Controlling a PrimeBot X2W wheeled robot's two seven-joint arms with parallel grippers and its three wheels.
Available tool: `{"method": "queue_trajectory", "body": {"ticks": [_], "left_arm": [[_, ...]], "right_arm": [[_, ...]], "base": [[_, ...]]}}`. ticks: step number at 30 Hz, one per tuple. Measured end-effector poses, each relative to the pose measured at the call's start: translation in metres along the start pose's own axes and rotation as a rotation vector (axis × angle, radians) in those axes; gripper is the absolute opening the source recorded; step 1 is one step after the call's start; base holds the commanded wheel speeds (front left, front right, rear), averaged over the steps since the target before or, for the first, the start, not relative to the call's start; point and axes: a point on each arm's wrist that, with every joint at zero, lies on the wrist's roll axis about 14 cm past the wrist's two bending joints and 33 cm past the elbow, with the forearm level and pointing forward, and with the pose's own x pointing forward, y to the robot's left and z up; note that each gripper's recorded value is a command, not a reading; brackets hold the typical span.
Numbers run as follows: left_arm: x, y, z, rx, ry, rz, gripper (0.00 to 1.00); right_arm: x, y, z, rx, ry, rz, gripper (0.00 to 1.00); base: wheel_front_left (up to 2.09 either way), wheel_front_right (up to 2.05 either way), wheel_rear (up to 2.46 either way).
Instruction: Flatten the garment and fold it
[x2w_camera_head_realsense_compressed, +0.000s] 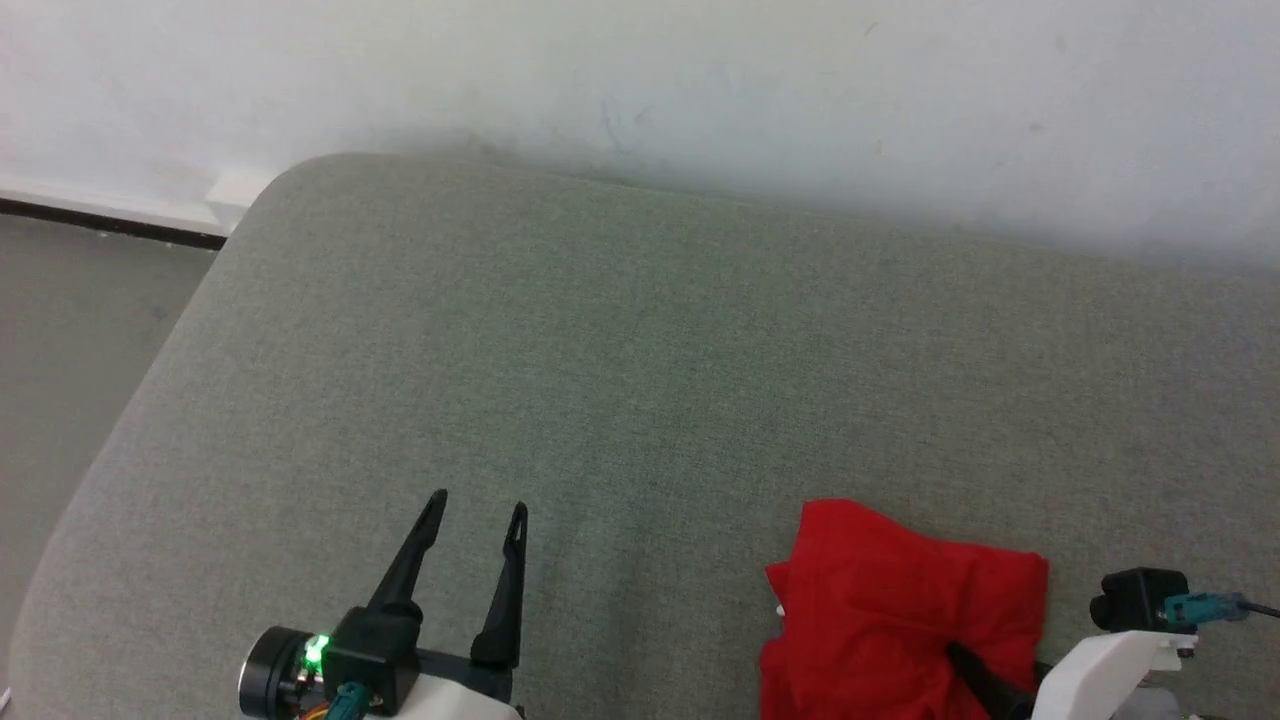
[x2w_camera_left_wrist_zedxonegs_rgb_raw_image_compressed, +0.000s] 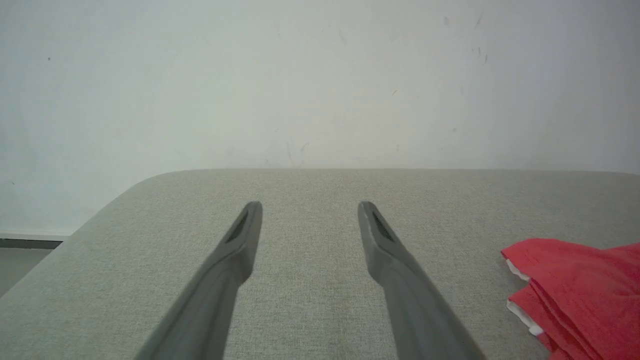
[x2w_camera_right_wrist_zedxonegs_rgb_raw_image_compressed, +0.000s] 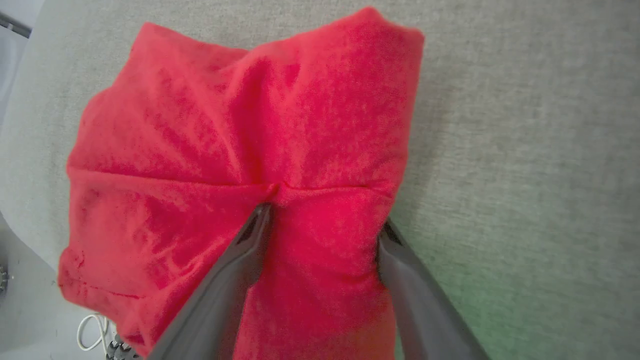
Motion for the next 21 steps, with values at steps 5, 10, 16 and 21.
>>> {"method": "queue_trajectory", "body": {"ticks": [5, 10, 16, 21], "left_arm": [[-0.001, 0.002, -0.004, 0.005, 0.015, 0.007, 1.0], [0.003, -0.011, -0.002, 0.0, 0.006, -0.039, 1.0], [0.016, -0.038, 0.002, -0.018, -0.015, -0.115, 1.0], [0.039, -0.071, 0.012, -0.035, -0.056, -0.218, 1.0]], "right_arm": [[0.014, 0.013, -0.006, -0.043, 0.054, 0.038, 0.0], [0.013, 0.012, 0.004, -0.191, 0.013, 0.022, 0.0], [-0.006, -0.004, 0.052, -0.519, -0.075, -0.072, 0.0], [-0.04, -0.045, 0.088, -0.704, -0.084, -0.221, 0.0]], "base": [[0.0, 0.0, 0.0], [0.0, 0.0, 0.0], [0.0, 0.0, 0.0], [0.0, 0.0, 0.0]]}}
